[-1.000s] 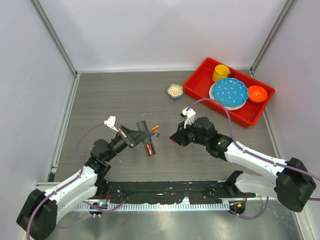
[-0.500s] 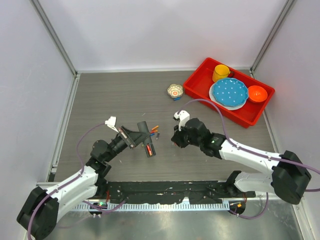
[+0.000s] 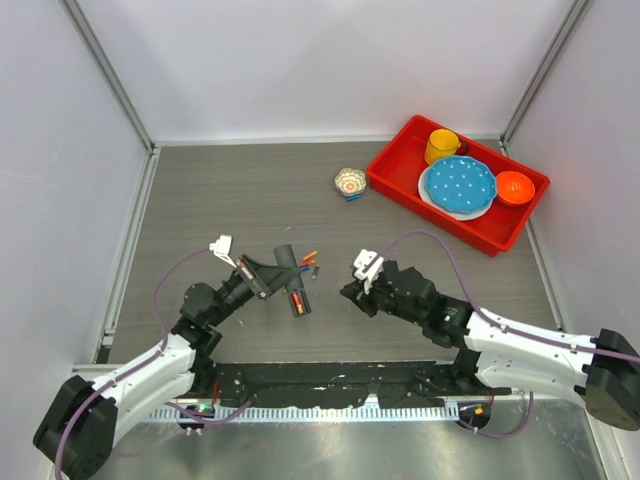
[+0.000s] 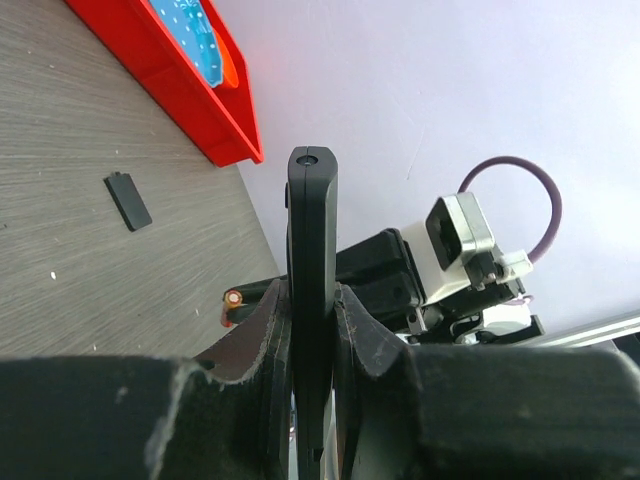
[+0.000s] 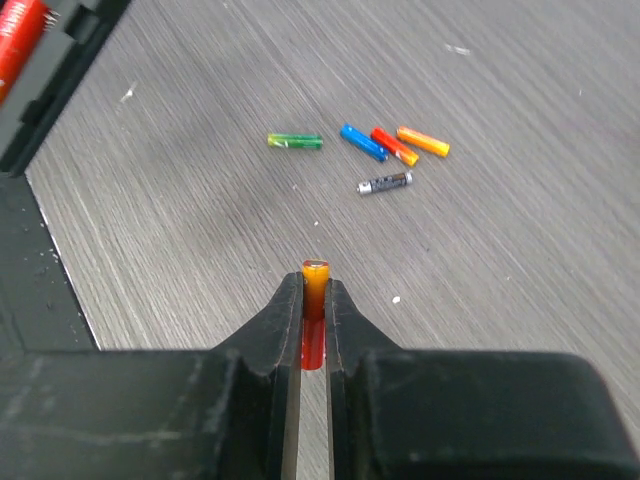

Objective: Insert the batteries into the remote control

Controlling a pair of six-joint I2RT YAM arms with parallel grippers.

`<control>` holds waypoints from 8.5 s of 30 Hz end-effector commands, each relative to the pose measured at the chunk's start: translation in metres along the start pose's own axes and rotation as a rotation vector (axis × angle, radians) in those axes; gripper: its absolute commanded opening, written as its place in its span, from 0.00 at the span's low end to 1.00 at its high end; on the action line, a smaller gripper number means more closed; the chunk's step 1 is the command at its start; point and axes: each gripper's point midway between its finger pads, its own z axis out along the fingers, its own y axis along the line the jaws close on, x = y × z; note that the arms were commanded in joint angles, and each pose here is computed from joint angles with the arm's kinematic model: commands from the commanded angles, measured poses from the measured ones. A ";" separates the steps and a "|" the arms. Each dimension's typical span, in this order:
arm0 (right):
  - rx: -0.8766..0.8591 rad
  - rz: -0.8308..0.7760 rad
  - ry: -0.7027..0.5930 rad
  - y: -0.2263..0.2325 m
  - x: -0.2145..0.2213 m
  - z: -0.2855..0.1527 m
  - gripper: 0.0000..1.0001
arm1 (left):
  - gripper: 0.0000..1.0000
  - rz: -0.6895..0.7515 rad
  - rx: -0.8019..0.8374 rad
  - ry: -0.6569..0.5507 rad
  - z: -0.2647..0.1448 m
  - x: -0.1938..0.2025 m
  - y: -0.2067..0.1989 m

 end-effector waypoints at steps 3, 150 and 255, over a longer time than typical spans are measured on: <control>-0.071 -0.100 -0.237 0.012 -0.047 -0.006 0.01 | 0.00 0.041 0.066 -0.036 0.001 -0.009 -0.017; 0.003 0.521 0.664 0.062 -0.045 0.012 0.01 | 0.00 -0.021 0.162 -0.161 0.037 -0.027 -0.017; 0.049 0.378 0.847 0.020 -0.035 0.005 0.21 | 0.00 -0.082 0.231 -0.026 0.044 0.001 -0.036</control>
